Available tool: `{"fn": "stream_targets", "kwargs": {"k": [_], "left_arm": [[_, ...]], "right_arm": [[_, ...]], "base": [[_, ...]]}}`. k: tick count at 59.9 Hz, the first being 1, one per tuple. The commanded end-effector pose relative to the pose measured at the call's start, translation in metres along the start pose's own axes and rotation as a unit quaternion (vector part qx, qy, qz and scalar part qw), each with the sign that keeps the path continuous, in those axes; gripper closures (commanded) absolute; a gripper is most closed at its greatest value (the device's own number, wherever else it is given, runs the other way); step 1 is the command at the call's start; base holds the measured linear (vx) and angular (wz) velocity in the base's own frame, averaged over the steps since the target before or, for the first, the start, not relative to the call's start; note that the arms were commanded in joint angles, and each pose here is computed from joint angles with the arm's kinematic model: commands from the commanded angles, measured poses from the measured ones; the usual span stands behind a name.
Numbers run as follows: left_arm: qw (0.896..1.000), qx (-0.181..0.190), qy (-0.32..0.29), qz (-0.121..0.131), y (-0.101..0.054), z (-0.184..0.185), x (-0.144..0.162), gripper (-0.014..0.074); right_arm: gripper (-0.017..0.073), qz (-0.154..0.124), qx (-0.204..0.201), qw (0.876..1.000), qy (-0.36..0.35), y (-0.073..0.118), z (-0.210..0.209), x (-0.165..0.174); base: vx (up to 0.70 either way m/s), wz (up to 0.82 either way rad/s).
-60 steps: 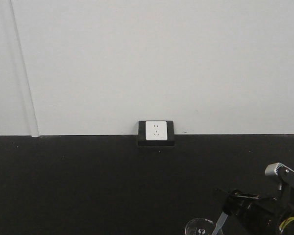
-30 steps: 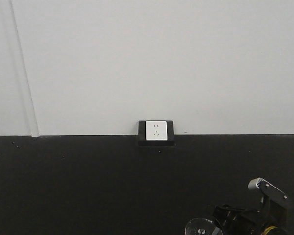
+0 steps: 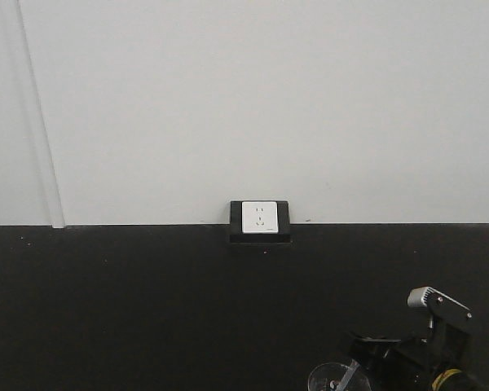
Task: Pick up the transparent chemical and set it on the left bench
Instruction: 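Close the right gripper on the transparent dropper pipette and lift it from the beaker, then raise the held pipette with the right gripper away from the beaker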
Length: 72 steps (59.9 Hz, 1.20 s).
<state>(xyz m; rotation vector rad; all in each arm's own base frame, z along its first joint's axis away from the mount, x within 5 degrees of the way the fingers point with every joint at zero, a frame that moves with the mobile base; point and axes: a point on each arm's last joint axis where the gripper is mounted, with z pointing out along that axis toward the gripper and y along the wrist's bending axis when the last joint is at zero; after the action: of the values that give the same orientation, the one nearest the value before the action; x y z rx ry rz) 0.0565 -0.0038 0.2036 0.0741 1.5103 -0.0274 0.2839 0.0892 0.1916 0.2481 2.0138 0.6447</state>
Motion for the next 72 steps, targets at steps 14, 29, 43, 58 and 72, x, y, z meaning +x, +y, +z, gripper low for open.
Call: {"fn": "stream_targets", "kwargs": {"k": [14,29,43,58,72], "left_arm": [[0.999,-0.001,-0.041,-0.004,0.0,-0.001,-0.003,0.0597],[0.999,-0.001,-0.041,-0.004,0.0,-0.001,-0.003,0.0597],[0.999,-0.001,-0.041,-0.004,0.0,-0.001,-0.003,0.0597],[0.999,-0.001,-0.041,-0.004,0.0,-0.001,-0.003,0.0597],[0.999,-0.001,-0.041,-0.004,0.0,-0.001,-0.003,0.0597]], "right_arm": [[0.0562,-0.178,-0.065,0.973,-0.129,0.044,-0.059,-0.054],[0.0562,-0.279,-0.005,0.952,-0.122,0.051,-0.125,-0.067],[0.0562,-0.305,0.025,0.943,-0.134,0.052,-0.184,-0.068],[0.0562,-0.3,0.039,0.941,-0.149,0.043,-0.229,-0.053],[0.0562,-0.303,0.032,0.936,-0.176,0.028,-0.248,-0.027]], "base": [[0.0,0.0],[0.0,0.0],[0.0,0.0],[0.0,0.0],[0.0,0.0]]}}
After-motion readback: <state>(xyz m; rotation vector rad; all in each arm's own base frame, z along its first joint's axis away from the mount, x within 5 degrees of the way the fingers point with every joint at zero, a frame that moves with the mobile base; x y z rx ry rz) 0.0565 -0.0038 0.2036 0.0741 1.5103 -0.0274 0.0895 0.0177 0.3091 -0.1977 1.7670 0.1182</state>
